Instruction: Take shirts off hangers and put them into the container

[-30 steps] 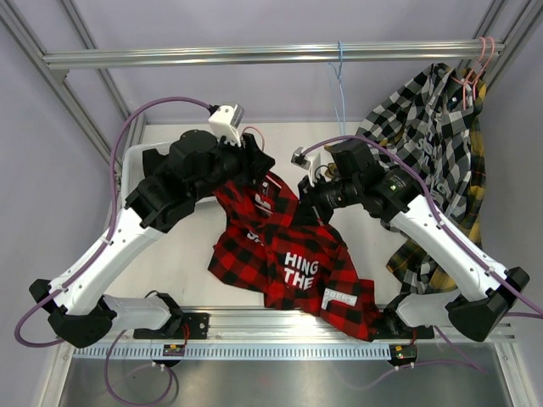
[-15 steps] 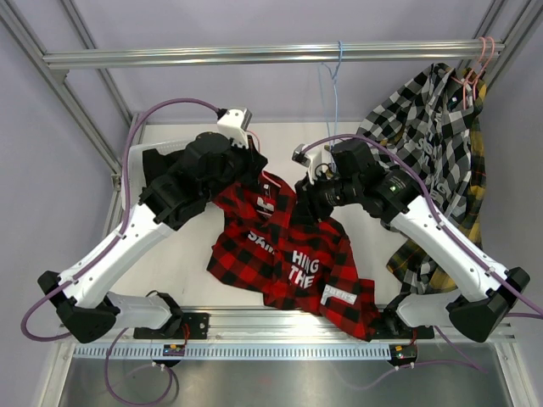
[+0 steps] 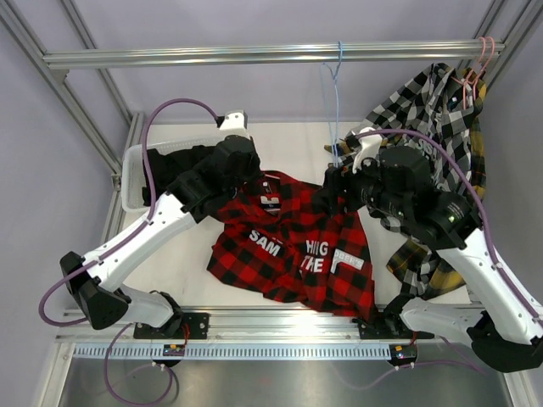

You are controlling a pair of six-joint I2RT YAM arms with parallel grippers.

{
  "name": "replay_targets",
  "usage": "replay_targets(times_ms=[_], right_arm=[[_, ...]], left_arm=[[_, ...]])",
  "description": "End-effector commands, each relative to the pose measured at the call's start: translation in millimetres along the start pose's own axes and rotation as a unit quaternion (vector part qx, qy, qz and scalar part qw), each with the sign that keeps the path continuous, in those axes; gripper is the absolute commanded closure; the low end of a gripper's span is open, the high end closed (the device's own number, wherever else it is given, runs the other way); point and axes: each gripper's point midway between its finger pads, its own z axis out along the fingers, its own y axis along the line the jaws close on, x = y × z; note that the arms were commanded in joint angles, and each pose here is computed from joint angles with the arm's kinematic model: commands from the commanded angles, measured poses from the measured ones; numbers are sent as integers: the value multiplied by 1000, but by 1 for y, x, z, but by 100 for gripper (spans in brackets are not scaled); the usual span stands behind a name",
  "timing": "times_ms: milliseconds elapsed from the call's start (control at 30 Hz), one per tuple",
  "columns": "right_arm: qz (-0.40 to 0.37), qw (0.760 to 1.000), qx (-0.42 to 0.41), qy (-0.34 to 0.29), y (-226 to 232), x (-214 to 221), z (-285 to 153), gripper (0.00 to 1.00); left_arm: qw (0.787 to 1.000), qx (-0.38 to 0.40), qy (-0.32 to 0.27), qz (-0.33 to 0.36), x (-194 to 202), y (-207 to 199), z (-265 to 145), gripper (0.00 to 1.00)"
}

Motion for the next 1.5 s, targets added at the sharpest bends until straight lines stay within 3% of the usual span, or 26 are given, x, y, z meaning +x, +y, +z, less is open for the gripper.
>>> replay_targets(times_ms=[0,300,533,900,1000,1033,1100,1267,1467], right_arm=[[27,998,53,-26,-12,-5,9,10],[68,990,125,-24,10,26,72,12],[97,964,245,-33,-12,41,100,22],[101,946,307,-28,-29,50,106,59],[102,947,302,-28,-28,51,105,78],[101,947,303,-29,-29,49,101,91],[95,950,296,-31,-28,46,97,100],[100,950,291,-45,-34,32,69,100],[125,934,331,-51,-73,22,27,100]], left_arm=[[995,-27,-61,-76,-31,-4,0,100],[994,-43,-57,-82,-27,-19,8,100],[994,-49,-54,-76,-23,-14,2,100],[994,-49,-60,-73,-22,-2,-14,100],[995,-54,-53,-64,-18,2,-15,100],[995,-56,-51,-62,-16,4,-15,100],[996,-58,-48,-57,-14,7,-18,100],[997,-65,-36,-29,-5,16,-20,100],[997,-70,-36,4,-1,30,-30,100]])
